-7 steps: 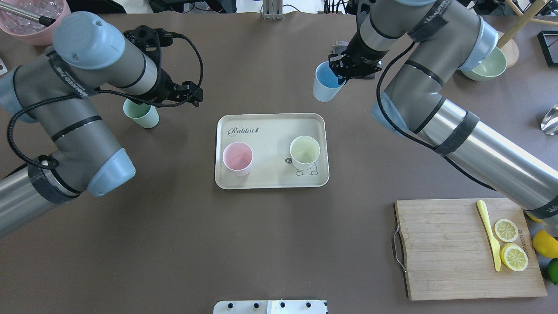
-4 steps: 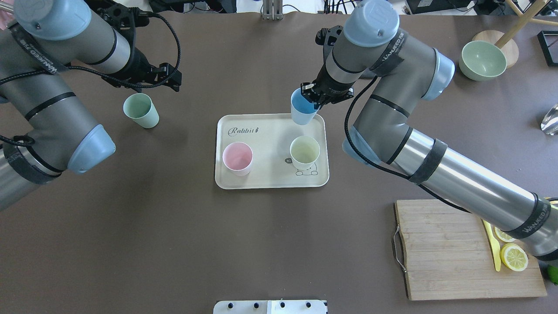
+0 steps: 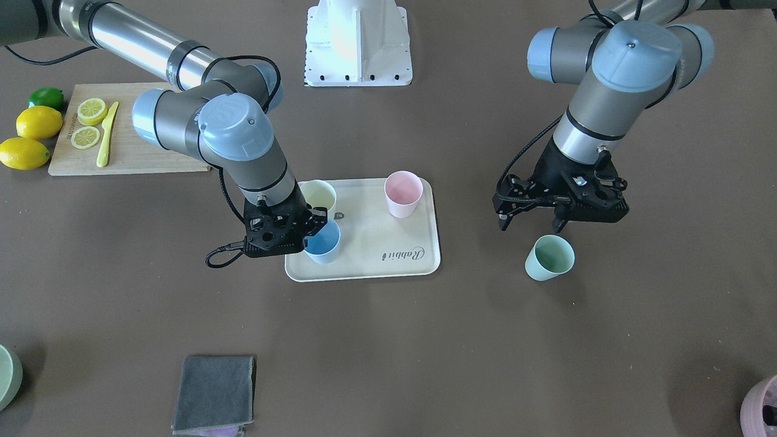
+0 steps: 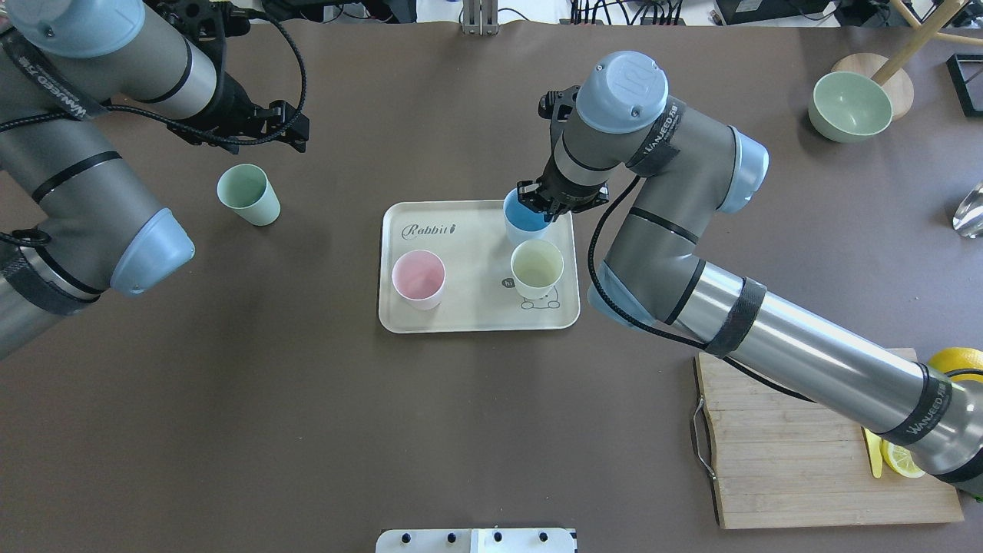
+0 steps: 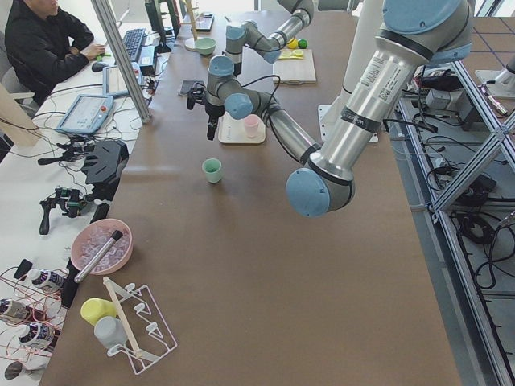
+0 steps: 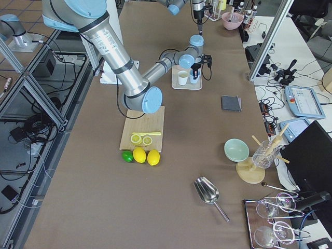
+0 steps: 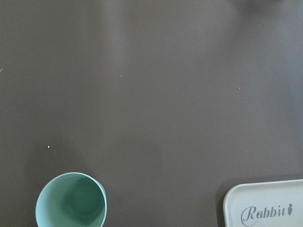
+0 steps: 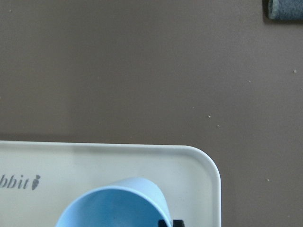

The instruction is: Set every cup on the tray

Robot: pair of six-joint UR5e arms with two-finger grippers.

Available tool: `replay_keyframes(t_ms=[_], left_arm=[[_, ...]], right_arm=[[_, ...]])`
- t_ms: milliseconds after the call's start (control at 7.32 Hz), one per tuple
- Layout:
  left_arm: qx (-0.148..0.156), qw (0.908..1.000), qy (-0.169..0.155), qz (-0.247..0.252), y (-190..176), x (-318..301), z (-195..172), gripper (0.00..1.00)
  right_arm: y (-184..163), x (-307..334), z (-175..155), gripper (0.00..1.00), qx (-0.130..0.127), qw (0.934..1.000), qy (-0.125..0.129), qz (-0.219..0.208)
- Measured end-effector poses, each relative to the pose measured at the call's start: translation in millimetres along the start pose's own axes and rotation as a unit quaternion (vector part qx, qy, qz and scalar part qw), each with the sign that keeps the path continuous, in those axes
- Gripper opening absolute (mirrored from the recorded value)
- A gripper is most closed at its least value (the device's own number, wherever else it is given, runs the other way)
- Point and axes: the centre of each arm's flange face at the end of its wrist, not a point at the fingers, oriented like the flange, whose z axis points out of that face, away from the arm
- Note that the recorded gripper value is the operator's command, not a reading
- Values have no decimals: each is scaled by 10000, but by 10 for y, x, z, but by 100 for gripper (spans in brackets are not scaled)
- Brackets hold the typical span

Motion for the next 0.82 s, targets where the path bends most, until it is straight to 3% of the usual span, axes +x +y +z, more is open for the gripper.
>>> replay_keyframes(t_ms=[410,820], left_arm=[[-67,9997,-122,208,25,-175,155,98],[-99,9981,-239,551,58,-511,289,98]], right_arm=[[-172,75,-139,100,127,9999,8,97],[-436,155,-446,100,154,9995,-162,229]])
